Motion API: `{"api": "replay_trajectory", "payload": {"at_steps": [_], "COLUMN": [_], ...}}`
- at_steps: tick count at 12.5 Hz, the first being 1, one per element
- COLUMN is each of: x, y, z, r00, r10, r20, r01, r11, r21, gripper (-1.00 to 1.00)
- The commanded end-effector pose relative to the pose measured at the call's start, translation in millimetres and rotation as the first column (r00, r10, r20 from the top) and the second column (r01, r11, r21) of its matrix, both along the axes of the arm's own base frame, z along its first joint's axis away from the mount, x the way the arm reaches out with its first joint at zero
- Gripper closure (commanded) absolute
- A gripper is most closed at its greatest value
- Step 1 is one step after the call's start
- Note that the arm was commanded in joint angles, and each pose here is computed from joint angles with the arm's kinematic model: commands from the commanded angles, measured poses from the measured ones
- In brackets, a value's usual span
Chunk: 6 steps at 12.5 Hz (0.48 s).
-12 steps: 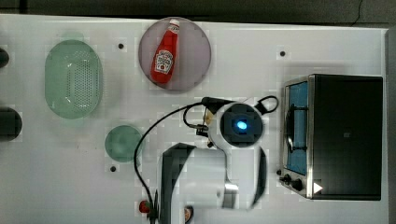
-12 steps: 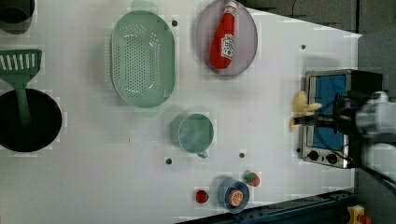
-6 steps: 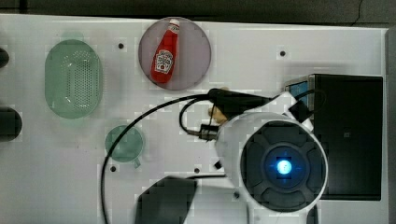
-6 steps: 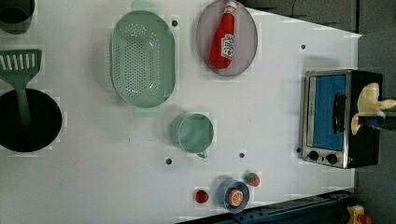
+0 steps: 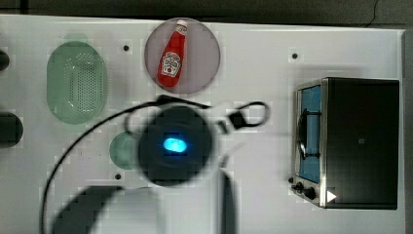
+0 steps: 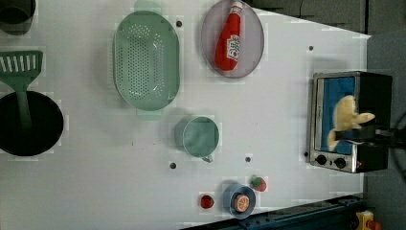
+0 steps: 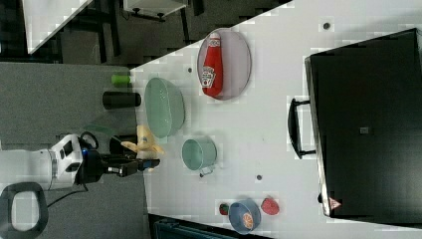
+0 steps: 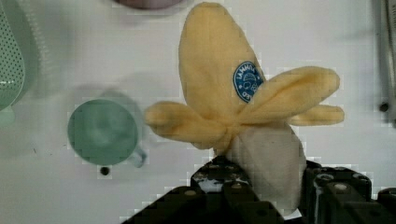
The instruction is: Pick Banana and place it in mug.
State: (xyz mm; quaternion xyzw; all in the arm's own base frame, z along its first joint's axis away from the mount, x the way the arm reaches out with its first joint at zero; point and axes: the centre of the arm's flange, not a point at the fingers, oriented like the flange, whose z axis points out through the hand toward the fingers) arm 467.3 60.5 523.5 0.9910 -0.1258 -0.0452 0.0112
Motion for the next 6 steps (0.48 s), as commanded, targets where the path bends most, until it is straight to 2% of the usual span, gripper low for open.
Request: {"api": "replay_trajectory", "payload": {"at_steps": [1,6], "x": [-8.0,-4.5], "y": [105.1,180.6], "z": [-34.4,-109.2], "r00": [0.992,0.985], "r10": [-0.108,-0.174], "r20": [-0.059,-0.015], "r01": [0.106,0.174], "r11": [0.994,0.985], "r21": [-0.028,-0.006], "gripper": [0.38,0.38]}}
